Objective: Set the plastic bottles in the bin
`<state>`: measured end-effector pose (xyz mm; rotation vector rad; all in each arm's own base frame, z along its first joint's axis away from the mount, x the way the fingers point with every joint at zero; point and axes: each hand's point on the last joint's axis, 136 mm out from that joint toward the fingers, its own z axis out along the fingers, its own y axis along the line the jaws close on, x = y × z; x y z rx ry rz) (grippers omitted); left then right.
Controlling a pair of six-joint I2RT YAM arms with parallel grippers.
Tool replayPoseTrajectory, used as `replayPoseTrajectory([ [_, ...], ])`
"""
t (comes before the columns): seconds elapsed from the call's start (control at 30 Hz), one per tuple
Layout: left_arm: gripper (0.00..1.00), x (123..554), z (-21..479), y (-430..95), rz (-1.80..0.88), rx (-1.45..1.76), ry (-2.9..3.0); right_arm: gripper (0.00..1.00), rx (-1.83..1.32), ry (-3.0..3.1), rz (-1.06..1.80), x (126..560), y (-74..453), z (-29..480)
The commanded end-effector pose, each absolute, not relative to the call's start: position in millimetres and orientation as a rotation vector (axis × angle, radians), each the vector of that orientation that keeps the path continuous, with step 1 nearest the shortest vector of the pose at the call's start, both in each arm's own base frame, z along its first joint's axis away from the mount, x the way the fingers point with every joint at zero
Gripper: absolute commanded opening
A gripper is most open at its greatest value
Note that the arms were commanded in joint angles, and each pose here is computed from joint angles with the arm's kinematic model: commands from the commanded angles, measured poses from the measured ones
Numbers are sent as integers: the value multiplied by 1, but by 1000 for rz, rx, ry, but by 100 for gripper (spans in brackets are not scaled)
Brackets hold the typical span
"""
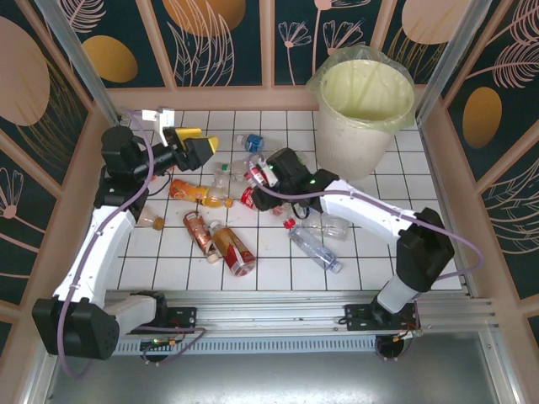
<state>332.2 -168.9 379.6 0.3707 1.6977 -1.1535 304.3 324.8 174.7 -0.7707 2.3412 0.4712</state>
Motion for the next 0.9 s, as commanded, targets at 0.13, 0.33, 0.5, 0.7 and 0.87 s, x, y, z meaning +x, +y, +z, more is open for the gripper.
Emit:
replayPoseTrajectory([
  [0.13, 98, 339, 397, -193, -1200, 464, 1634, 66, -667, 2220, 534, 322, 311, 228],
  [0.33, 99, 348, 407, -222, -1232, 522, 1627, 65, -549, 2178, 542, 340, 287, 250],
  [0.5, 99, 360, 396, -238, -1254, 550, 1658, 65, -487, 2109, 529, 348, 273, 278],
  [0.7, 99, 357, 381, -240, -1254, 561, 1670, 65, -402, 2004, 497, 367, 250, 329],
  [0.87, 99, 353, 367, -242, -1261, 566, 1698, 65, -314, 1912, 471, 389, 222, 372],
])
